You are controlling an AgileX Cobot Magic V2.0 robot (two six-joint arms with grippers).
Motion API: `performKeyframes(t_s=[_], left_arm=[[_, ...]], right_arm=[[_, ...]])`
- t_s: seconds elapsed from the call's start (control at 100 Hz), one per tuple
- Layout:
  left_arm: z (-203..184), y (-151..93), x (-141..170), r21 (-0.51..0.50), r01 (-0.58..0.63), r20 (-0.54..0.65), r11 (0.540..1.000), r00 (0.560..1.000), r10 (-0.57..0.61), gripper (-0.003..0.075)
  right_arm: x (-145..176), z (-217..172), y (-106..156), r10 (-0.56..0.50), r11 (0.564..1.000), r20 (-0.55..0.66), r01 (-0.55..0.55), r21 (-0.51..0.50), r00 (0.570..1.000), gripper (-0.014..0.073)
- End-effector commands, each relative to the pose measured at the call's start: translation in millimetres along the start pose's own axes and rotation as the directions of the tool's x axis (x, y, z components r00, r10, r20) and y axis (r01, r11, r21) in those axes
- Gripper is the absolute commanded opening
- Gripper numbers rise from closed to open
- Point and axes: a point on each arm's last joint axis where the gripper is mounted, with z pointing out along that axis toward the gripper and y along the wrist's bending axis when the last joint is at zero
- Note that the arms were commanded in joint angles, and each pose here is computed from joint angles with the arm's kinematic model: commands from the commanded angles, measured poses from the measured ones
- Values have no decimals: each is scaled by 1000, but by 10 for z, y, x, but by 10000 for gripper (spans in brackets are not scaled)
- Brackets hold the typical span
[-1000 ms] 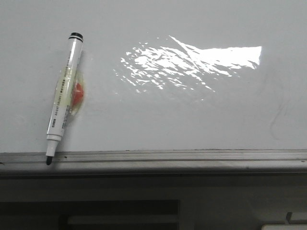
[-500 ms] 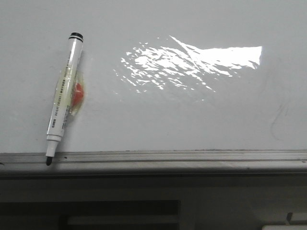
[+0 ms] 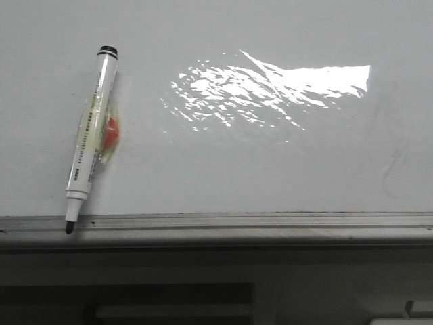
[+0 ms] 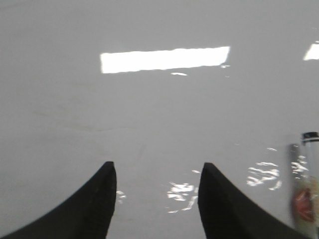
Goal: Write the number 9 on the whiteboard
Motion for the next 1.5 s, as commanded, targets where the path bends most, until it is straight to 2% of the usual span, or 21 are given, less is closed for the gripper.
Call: performKeyframes(t_s=[0.0, 0.16, 0.27, 0.37, 0.53, 0.72, 1.13, 1.34, 1.49], left_arm=[[53, -105, -155, 104, 6, 94, 995, 995, -16, 348], [141, -281, -141, 251, -2, 85, 968, 996, -19, 347], [193, -372, -114, 313, -5, 65, 950, 998, -16, 347], [251, -440, -65, 347, 48, 10, 937, 998, -55, 347], [357, -520, 46, 356, 123, -100, 926, 991, -93, 347], [461, -633, 181, 385, 117, -185, 915, 982, -48, 347], [607, -865, 342, 457, 107, -215, 883, 977, -8, 347], [659, -903, 386, 461, 105, -215, 881, 977, -5, 347], [706, -914, 466, 440, 121, -260, 890, 966, -3, 347]], right_arm=[[-148, -12, 7, -3, 1000, 86, 3, -2, 996, -61], [-165, -18, 38, -17, 997, 103, 24, -70, 994, -61], [-172, -25, 68, -28, 990, 110, 43, -136, 993, -61], [-169, -29, 85, -35, 984, 108, 53, -172, 994, -61], [-170, -29, 87, -36, 983, 108, 55, -177, 994, -61], [-173, -29, 87, -35, 983, 111, 55, -176, 993, -61], [-173, -29, 87, -35, 983, 111, 55, -176, 993, -61], [-173, -29, 87, -35, 983, 111, 55, -176, 993, -61], [-173, -29, 87, -35, 983, 111, 55, -176, 993, -61]])
